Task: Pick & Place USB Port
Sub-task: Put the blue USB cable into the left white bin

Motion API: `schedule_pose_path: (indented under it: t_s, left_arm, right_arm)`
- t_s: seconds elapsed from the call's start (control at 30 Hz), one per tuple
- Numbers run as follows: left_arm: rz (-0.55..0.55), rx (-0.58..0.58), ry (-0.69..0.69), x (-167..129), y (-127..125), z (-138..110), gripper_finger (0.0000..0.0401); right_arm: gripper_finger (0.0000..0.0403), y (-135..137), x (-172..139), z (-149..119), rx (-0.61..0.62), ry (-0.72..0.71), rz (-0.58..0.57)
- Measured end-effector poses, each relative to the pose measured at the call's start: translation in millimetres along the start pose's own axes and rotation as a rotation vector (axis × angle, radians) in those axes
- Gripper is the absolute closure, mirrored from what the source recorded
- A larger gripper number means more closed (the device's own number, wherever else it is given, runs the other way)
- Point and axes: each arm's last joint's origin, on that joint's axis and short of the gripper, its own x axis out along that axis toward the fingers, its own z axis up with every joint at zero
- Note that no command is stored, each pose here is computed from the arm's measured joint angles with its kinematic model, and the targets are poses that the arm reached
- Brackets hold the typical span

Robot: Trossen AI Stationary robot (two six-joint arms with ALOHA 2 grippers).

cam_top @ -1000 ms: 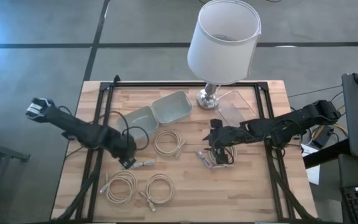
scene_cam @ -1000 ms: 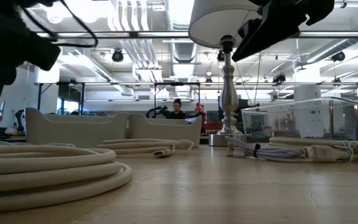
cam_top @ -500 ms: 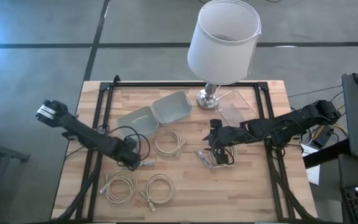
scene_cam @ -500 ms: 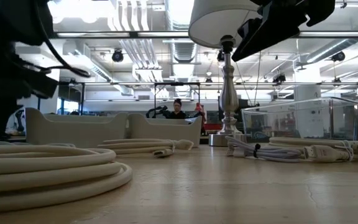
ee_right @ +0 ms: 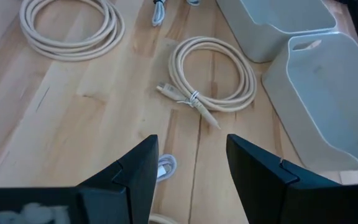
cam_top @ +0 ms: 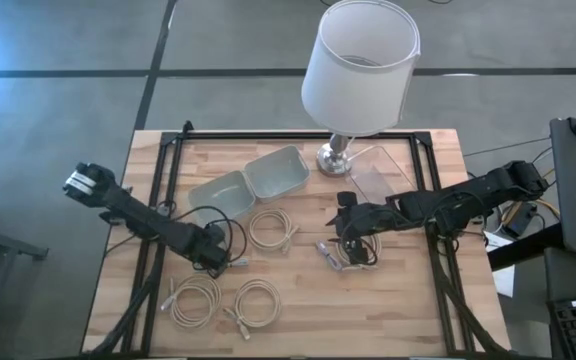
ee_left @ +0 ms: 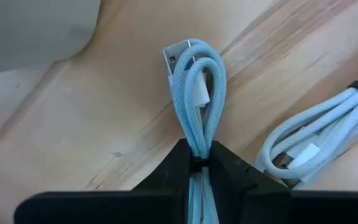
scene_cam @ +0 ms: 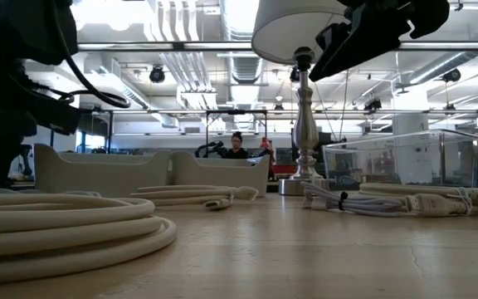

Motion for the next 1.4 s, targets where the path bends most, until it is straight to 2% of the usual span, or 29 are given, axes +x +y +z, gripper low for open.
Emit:
schedule_pose_path:
  t_s: [0.1, 0.43, 0.53, 0.7, 0.9, 1.17, 1.27, 1.4]
  left_arm:
    - [-0.057, 0.018, -0.087, -16.2, -10.2, 5.2, 0.0361]
    - [-0.097, 0.147, -0.346, -62.7, -36.4, 23.2, 0.0354]
    - [-0.073, 0.179, -0.443, -76.8, -40.1, 31.5, 0.0354]
    - [0.031, 0.199, -0.542, -96.2, -35.5, 48.9, 0.0354]
    - [0.207, 0.297, -0.493, -95.1, -11.9, 76.9, 0.0354]
    - [0.312, 0.187, -0.330, -72.2, 41.3, 119.4, 0.0353]
    - [0.305, 0.128, -0.249, -60.1, 60.0, 125.2, 0.0353]
    - [0.318, 0.136, -0.208, -42.6, 74.9, 126.3, 0.0353]
  right_arm:
    - [0.0216, 0.0, 0.0, 0.0, 0.004, 0.000, 0.000]
    - [0.0216, 0.0, 0.1, 0.6, -0.002, -0.007, -0.001]
    - [0.0216, 0.0, 0.1, 0.6, -0.002, -0.007, -0.001]
    - [0.0216, -0.2, 0.1, 0.7, -0.001, -0.008, -0.001]
    - [0.0216, -0.2, 0.1, 0.9, -0.001, -0.010, -0.001]
    - [0.0216, -0.2, 0.1, 1.0, -0.001, -0.011, -0.001]
    - [0.0216, -0.2, 0.1, 1.0, -0.001, -0.011, -0.001]
    - [0.0216, -0.2, 0.1, 1.0, 0.000, -0.011, -0.001]
